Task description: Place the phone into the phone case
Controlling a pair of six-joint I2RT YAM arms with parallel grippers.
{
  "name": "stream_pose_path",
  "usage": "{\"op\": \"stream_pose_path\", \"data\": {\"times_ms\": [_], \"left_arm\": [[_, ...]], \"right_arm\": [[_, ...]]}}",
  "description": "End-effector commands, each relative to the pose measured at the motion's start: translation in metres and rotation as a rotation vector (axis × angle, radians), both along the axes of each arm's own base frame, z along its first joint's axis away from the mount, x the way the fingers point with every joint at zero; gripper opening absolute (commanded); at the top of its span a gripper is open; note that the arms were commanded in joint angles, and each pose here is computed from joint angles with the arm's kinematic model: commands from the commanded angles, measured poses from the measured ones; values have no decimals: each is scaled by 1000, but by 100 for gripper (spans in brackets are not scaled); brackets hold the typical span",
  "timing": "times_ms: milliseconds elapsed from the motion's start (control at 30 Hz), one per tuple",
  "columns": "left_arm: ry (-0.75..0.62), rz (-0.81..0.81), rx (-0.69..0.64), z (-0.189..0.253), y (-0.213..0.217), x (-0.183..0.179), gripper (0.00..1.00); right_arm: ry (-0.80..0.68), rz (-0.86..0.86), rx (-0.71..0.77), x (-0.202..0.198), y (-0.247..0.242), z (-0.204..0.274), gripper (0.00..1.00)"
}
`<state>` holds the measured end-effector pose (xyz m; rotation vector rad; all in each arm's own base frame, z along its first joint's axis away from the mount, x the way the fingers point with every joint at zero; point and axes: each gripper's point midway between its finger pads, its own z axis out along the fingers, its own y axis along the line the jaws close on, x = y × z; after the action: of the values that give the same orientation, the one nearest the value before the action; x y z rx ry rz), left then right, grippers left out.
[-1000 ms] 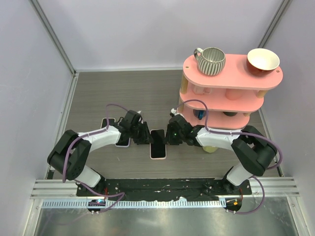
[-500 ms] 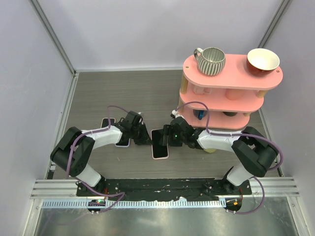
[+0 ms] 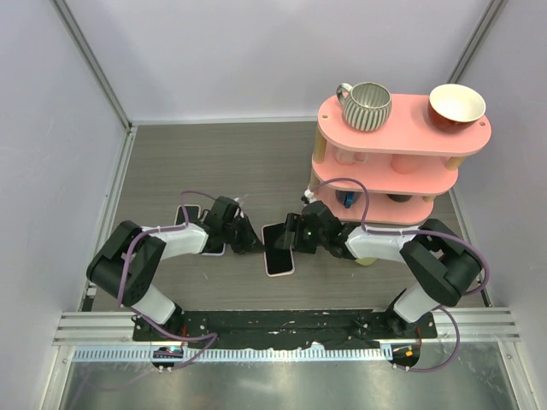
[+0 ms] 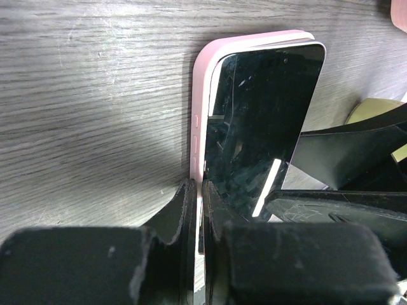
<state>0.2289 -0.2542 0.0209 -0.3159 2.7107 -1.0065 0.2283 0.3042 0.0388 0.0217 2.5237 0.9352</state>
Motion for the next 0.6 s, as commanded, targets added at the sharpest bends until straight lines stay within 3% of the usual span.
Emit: {"op": "stream_pose_path", "data": {"times_ms": [0,133,300,567], "left_arm": [[69,-23,11,-21,0,-23,6],[61,-24,12,-19,0,-22,6],[58,-26,18,-20,0,-21,6],[53,-32,19,-20,0,-21,6]], "right_arm": [[-67,88,249,2,48,57,65],[-49,72,215,1,41,46,61],[-38,75,258,-4,38,44,49],[-51,113,303,-6,44,53,49]]}}
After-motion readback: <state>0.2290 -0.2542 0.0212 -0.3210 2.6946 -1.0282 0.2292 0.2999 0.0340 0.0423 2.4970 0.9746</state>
